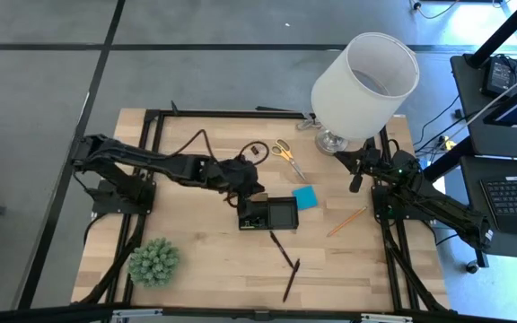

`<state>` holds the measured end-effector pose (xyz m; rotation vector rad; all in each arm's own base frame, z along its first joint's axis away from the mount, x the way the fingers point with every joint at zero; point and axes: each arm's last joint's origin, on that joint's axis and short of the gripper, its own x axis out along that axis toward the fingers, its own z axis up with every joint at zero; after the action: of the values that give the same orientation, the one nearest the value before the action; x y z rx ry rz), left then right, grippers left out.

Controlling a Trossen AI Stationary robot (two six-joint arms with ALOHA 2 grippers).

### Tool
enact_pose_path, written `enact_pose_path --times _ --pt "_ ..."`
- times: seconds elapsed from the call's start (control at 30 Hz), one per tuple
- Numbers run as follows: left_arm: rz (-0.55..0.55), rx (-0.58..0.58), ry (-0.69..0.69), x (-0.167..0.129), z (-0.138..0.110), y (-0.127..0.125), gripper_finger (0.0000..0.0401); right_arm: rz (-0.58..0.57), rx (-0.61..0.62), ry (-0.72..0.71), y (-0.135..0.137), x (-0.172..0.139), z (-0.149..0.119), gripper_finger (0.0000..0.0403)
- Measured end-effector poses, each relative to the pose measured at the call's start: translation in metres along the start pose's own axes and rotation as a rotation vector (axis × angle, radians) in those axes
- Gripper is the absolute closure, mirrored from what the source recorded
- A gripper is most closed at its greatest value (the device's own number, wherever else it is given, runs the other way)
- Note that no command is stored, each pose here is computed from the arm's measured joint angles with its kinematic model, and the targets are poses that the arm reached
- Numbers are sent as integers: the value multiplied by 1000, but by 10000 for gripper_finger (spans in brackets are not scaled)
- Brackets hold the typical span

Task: Pick and place office supplies into organizer
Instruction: Put the top orange pencil into the desk organizer

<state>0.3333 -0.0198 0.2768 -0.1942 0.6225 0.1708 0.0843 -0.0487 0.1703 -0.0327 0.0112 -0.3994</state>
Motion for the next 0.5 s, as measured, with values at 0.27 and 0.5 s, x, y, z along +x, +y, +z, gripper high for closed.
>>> enact_pose_path --times 0.27,0.5 --pt "-28 -29 50 19 -6 4 398 0 0 1 0 0 0 345" --pt "-26 -33 55 19 -6 5 395 0 0 0 0 0 0 345"
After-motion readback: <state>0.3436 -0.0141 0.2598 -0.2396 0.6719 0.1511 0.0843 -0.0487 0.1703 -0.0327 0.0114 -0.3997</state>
